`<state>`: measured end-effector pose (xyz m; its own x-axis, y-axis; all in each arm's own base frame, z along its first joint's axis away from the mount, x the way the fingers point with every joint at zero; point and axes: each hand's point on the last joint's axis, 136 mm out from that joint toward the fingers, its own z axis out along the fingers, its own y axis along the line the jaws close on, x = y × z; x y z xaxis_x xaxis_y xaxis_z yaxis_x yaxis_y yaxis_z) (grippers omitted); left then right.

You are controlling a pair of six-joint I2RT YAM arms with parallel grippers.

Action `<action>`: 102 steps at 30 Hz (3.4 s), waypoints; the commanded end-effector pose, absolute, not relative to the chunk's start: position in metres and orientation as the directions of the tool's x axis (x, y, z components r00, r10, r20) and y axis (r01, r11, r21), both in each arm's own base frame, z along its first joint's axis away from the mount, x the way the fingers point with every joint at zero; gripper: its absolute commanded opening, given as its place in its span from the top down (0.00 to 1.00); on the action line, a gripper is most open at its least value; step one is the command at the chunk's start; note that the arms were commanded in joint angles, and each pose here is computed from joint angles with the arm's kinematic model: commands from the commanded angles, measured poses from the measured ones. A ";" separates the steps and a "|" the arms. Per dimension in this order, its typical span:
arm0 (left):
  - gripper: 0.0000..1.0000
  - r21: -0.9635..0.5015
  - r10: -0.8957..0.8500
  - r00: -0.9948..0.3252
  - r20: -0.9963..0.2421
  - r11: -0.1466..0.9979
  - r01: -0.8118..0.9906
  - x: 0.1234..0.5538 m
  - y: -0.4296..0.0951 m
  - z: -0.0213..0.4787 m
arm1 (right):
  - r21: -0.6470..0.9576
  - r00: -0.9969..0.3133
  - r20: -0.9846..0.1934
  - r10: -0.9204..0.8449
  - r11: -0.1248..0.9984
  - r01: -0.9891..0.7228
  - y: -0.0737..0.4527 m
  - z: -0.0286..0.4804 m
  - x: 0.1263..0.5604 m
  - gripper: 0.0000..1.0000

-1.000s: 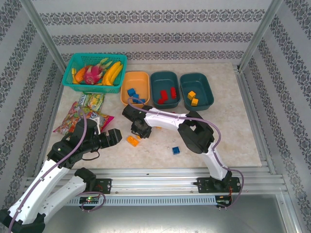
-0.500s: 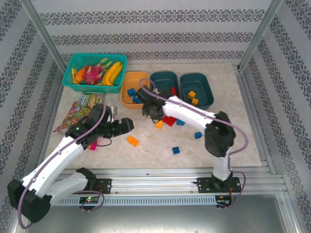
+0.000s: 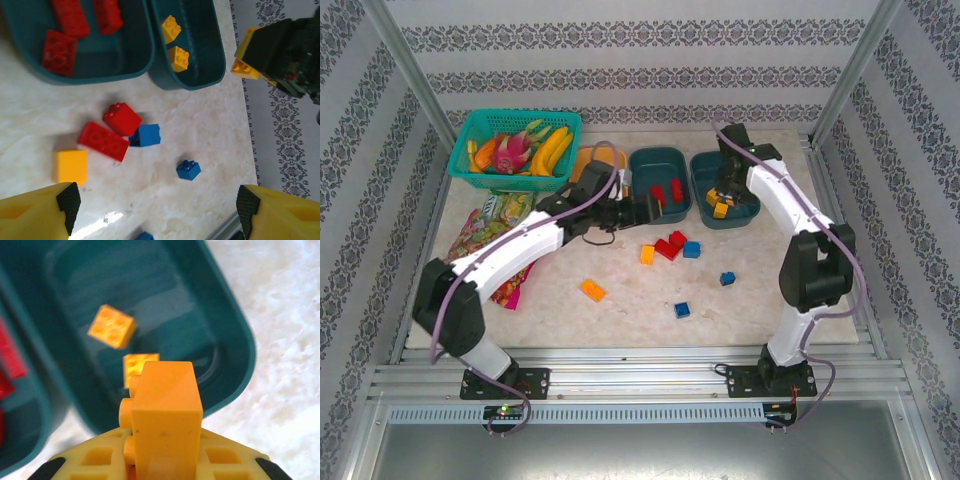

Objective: Sort the legos into containers by color

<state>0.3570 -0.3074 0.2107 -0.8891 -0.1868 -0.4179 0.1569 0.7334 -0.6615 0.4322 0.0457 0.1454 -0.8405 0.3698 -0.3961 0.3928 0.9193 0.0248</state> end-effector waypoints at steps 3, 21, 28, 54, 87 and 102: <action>0.16 -0.687 -0.150 -0.878 -0.456 0.687 0.239 0.379 -0.348 0.221 | -0.034 -0.897 -0.315 0.310 0.941 0.337 0.031 0.113 0.450 0.88; 0.18 -0.658 -0.043 -0.901 -0.432 0.699 0.281 0.392 -0.389 0.196 | -0.078 -0.916 -0.208 0.344 0.927 0.366 0.015 0.055 0.461 0.65; 0.18 -0.602 0.031 -0.897 -0.440 0.731 0.320 0.369 -0.381 0.188 | 0.003 -0.890 -0.287 0.355 0.929 0.369 0.024 0.102 0.467 0.51; 0.22 -0.200 0.646 -0.735 -0.208 0.707 0.678 0.186 -0.397 0.070 | 0.496 -0.871 -0.293 0.395 0.841 0.215 0.092 0.218 0.167 0.27; 0.61 -0.029 0.651 -0.724 -0.227 0.739 0.673 0.222 -0.391 0.049 | 0.566 -0.870 -0.227 0.438 0.786 0.248 0.096 0.224 0.140 0.32; 0.62 -0.227 0.223 -0.874 -0.431 0.911 0.345 0.355 -0.298 0.162 | 0.845 -0.833 -0.307 0.461 0.535 -0.015 0.176 0.346 0.300 0.30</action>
<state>0.3370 -0.3106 0.1501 -0.8561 0.2934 -0.4255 0.3983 0.8992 -0.1812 0.2625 0.1572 0.3041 -0.8601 0.4507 -0.2389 0.1082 0.6189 0.7780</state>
